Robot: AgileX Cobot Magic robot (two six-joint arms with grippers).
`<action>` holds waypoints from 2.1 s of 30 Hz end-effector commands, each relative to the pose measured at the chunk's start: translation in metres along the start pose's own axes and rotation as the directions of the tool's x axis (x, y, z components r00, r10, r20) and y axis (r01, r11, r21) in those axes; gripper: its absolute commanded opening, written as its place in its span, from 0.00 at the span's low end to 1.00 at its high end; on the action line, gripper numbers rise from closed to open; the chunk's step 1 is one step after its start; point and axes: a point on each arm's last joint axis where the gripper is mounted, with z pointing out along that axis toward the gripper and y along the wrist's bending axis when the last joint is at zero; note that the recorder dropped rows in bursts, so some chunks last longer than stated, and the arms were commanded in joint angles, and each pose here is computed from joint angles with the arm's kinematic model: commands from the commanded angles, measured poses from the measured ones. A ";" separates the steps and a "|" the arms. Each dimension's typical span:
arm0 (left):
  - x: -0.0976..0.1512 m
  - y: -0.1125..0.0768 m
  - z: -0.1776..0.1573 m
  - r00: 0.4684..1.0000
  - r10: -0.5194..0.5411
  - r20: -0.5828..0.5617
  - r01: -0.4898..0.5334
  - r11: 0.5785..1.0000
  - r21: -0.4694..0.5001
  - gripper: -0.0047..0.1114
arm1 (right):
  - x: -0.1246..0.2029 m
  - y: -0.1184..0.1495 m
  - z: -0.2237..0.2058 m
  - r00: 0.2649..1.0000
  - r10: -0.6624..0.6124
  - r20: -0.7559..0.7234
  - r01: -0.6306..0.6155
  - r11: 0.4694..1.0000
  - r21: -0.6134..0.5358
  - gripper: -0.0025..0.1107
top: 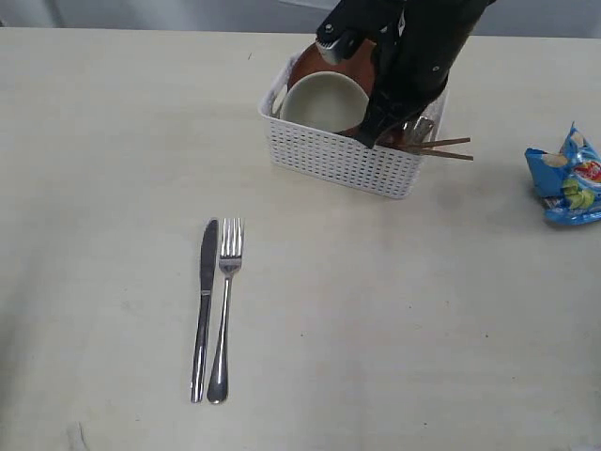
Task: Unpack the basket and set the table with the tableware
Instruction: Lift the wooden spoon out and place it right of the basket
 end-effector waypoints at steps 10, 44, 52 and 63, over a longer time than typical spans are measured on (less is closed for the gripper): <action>0.000 -0.001 0.000 1.000 -0.009 0.012 0.009 1.000 0.008 0.04 | 0.014 -0.027 -0.074 0.994 0.106 -0.012 -0.100 0.965 0.244 0.02; 0.000 -0.001 0.000 1.000 -0.009 0.012 0.009 1.000 0.008 0.04 | 0.239 0.010 -0.061 0.493 0.828 -0.268 -0.813 0.548 0.197 0.02; 0.000 -0.001 0.000 1.000 -0.009 0.012 0.009 1.000 0.008 0.04 | 0.255 0.035 -0.035 0.495 0.815 -0.301 -0.809 0.559 0.182 0.02; 0.000 -0.001 0.000 1.000 -0.009 0.012 0.009 1.000 0.008 0.04 | 0.259 0.033 -0.007 0.453 0.813 -0.366 -0.810 0.547 0.213 0.03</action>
